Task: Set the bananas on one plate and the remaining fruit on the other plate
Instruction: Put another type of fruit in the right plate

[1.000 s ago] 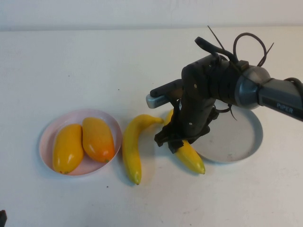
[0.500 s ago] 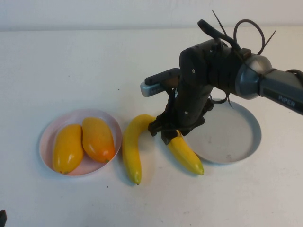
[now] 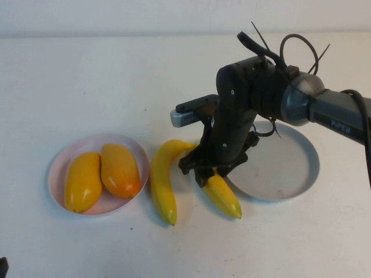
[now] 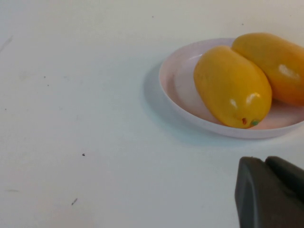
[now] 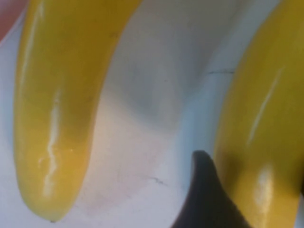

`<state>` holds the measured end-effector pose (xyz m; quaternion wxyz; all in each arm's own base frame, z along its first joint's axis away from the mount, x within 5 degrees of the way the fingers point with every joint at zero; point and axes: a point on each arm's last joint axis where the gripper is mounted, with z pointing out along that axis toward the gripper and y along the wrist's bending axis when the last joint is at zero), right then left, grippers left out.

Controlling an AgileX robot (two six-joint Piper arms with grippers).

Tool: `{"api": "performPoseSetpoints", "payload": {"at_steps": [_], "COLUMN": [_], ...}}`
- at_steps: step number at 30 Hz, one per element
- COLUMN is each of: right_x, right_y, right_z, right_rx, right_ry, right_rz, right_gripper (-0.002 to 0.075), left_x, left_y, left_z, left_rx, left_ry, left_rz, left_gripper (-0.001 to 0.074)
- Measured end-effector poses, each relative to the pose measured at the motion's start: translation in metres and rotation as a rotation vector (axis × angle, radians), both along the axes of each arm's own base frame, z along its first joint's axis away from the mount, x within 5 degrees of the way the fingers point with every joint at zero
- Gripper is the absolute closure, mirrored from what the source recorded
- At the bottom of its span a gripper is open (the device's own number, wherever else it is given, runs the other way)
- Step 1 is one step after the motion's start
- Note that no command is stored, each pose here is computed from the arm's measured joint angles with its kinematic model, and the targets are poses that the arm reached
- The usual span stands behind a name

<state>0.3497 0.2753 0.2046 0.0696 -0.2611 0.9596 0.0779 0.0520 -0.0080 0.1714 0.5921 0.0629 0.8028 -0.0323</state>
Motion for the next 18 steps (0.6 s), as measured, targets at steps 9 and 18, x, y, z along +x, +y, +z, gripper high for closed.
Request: {"api": "performPoseSetpoints", "payload": {"at_steps": [9, 18], "right_x": [-0.001, 0.002], "right_y": [0.001, 0.005], "right_z": [-0.002, -0.022], "right_rx": [0.012, -0.001], "right_ry": [0.015, 0.055], "right_rz": [-0.005, -0.011], "right_gripper": [0.0351, 0.0354], "left_x": [0.0, 0.0], "left_y": [0.0, 0.0], "left_z": [0.0, 0.0], "left_rx": [0.0, 0.0], "left_ry": [0.0, 0.0], "left_rz": [0.0, 0.0], "left_gripper": [0.0738, 0.0738]}}
